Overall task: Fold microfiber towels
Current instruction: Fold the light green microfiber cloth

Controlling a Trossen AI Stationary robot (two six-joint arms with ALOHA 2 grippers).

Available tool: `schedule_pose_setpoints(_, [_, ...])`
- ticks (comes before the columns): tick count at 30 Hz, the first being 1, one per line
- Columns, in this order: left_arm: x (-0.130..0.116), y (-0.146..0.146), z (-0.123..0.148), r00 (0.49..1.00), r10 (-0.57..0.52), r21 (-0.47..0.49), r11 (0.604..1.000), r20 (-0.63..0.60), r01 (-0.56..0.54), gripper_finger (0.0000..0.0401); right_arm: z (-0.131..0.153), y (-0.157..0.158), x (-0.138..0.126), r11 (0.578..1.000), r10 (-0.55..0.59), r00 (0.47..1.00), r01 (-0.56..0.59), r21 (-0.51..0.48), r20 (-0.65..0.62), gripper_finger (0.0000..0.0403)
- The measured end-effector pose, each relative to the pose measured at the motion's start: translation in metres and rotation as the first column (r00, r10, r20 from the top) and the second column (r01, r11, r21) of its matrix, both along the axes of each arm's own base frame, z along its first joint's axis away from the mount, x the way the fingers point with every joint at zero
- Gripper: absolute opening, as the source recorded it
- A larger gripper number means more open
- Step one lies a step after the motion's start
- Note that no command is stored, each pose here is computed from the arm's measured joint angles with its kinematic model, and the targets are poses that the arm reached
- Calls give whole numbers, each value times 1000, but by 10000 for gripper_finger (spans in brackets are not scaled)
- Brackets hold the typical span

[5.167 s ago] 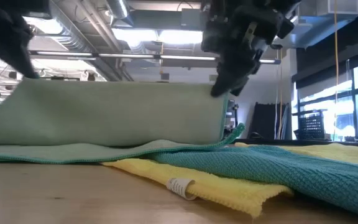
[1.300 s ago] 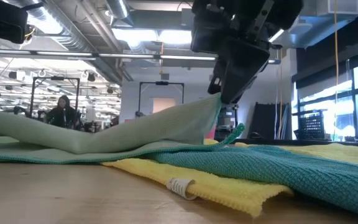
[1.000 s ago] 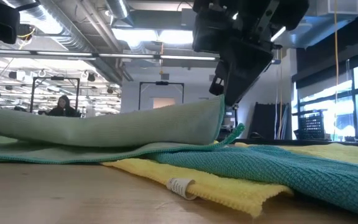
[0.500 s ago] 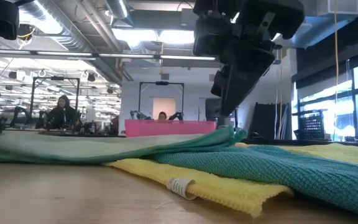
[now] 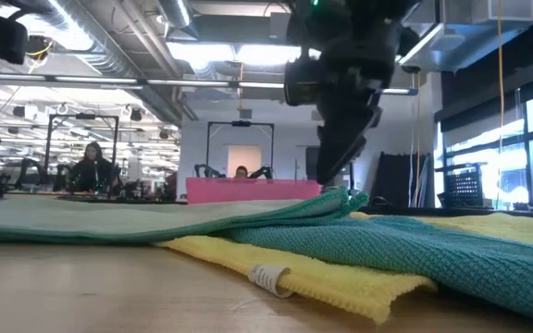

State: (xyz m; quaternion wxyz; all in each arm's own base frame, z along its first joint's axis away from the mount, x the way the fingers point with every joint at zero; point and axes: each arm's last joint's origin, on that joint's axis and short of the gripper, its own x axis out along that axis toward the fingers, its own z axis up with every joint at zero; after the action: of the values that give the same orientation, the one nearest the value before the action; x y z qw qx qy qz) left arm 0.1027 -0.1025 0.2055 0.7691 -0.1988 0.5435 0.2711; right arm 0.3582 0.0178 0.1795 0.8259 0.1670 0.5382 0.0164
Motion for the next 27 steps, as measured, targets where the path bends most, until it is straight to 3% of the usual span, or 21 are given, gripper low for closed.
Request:
schedule_pose_setpoints(3, [-3, 10, 6, 999, 20, 35, 999, 34, -21, 113, 0, -20, 0, 999, -46, 999, 46, 20, 1, 127])
schedule_pose_setpoints(10, [4, 30, 16, 966, 91, 164, 977, 242, -133, 112, 3, -67, 1, 985, -126, 991, 119, 124, 52, 127])
schedule_pose_setpoints(13, [11, 39, 16, 971, 98, 202, 969, 219, -144, 112, 5, -78, 0, 970, -143, 988, 127, 208, 65, 126])
schedule_pose_setpoints(17, [23, 52, 16, 990, 57, 118, 990, 126, -73, 112, 6, -84, -2, 949, -118, 990, 91, 302, 73, 126])
schedule_pose_setpoints(21, [36, 67, 21, 991, -42, 19, 999, 130, 40, 112, 7, -83, -2, 937, -69, 993, 32, 349, 93, 126])
schedule_pose_setpoints(27, [50, 101, 23, 974, -155, -196, 963, 165, 186, 112, 8, -80, -2, 920, -53, 994, 12, 391, 93, 126])
